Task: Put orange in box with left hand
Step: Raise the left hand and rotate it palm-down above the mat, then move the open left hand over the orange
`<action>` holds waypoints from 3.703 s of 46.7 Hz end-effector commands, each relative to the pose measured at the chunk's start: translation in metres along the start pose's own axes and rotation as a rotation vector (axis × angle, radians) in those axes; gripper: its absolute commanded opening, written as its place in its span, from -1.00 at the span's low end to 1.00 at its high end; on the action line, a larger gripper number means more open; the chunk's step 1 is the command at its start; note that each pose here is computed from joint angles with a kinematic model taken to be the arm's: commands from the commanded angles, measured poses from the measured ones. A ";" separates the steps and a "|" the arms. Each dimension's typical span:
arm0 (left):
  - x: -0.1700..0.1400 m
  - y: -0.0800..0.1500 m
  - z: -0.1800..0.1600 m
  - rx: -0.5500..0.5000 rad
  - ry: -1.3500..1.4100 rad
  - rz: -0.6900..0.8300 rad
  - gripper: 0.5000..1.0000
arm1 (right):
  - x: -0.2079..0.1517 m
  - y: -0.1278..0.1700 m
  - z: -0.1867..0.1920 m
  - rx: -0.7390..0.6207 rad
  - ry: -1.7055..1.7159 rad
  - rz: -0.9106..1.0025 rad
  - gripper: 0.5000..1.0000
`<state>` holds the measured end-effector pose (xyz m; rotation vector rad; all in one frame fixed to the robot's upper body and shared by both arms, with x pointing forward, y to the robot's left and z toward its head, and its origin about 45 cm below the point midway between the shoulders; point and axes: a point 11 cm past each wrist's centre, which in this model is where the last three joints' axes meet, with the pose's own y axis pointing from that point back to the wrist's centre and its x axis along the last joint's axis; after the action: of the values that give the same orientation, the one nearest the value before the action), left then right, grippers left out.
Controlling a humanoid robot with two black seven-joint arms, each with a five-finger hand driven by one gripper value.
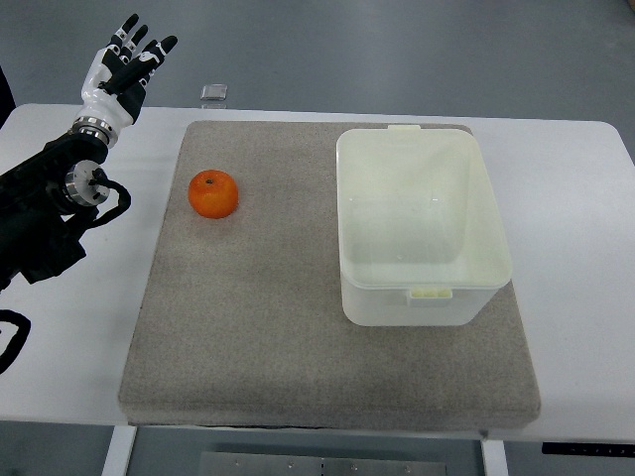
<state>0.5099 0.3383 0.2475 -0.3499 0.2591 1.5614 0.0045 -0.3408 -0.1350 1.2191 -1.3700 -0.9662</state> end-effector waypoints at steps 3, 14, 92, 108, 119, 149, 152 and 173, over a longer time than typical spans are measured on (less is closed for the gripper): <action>-0.001 0.000 -0.001 0.002 -0.010 0.002 0.98 | 0.000 0.000 0.000 0.000 0.000 -0.001 0.70; 0.000 0.001 -0.002 0.007 -0.020 0.009 0.98 | 0.000 0.000 0.000 0.000 0.000 0.000 0.70; -0.014 -0.006 0.043 0.047 -0.377 -0.244 0.98 | 0.000 0.000 0.000 0.000 0.000 0.000 0.70; -0.026 -0.005 0.052 0.126 -0.671 -0.414 0.98 | 0.000 0.000 0.000 -0.001 0.000 0.000 0.70; -0.025 0.001 0.053 0.209 -0.829 -0.540 0.98 | 0.000 0.000 0.000 0.000 0.000 0.000 0.70; -0.068 0.021 0.047 0.328 -1.327 -1.003 0.97 | 0.000 0.000 0.000 0.000 0.000 0.000 0.70; -0.071 0.022 0.048 0.313 -1.355 -1.036 0.97 | 0.000 0.000 0.000 -0.001 0.000 0.000 0.70; -0.068 0.025 0.035 0.333 -1.689 -1.126 0.95 | 0.000 0.000 0.000 0.000 0.000 0.000 0.70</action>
<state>0.4838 0.2913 0.3055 0.9772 -0.8562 0.2952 0.0045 -0.3408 -0.1350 1.2192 -1.3698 -0.9664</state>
